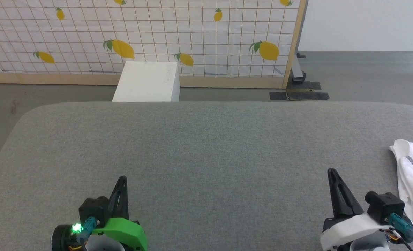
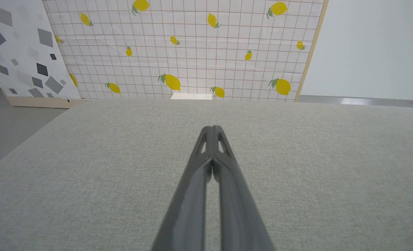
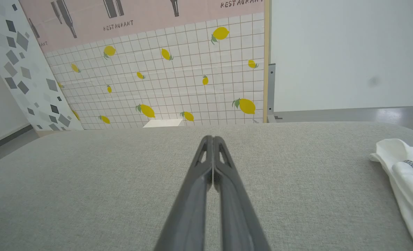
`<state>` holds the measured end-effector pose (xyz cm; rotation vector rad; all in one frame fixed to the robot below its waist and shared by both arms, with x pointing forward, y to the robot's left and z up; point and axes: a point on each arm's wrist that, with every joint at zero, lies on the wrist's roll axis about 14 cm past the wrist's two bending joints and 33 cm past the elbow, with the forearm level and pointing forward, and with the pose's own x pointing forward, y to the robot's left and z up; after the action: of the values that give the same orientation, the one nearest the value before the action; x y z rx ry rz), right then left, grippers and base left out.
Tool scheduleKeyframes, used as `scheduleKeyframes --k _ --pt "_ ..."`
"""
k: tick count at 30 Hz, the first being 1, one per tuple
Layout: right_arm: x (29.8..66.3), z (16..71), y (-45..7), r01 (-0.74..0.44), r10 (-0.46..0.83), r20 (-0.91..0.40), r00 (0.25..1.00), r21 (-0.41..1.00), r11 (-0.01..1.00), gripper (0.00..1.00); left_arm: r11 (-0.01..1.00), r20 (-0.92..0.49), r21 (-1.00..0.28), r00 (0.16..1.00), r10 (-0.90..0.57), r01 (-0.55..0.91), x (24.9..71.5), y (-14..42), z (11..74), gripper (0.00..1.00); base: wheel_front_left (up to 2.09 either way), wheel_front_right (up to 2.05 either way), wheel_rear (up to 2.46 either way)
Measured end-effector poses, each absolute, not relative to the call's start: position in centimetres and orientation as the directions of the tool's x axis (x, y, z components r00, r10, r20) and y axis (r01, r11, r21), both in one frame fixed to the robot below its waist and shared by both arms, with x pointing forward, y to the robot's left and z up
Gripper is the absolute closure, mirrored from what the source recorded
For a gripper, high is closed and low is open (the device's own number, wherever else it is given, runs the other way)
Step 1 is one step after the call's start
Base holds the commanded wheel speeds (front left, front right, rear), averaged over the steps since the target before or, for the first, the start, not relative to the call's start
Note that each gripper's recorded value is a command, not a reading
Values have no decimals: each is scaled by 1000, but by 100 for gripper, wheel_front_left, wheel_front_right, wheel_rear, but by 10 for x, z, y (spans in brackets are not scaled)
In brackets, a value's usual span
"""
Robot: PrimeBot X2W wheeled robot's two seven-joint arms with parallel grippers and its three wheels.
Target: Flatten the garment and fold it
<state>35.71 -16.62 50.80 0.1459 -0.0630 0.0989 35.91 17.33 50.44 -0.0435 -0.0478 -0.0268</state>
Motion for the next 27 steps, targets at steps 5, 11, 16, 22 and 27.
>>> scheduleKeyframes --k 5,11,16,22,27 --pt "358 509 -166 -105 97 67 993 133 986 100 999 45 -39 999 -26 28 360 173 505 100 0 0 0" --pt "358 510 -165 -108 101 64 993 123 987 100 999 44 -34 999 -28 29 361 173 507 100 0 0 0" --pt "359 511 -165 -110 104 59 993 113 987 100 999 43 -30 999 -28 29 362 173 508 100 0 0 0" --pt "360 511 -164 -112 107 52 993 103 988 100 999 40 -25 999 -28 29 363 173 510 100 0 0 0" --pt "360 512 -164 -115 110 49 993 95 989 100 999 42 -20 999 -27 28 364 174 512 100 0 0 0"
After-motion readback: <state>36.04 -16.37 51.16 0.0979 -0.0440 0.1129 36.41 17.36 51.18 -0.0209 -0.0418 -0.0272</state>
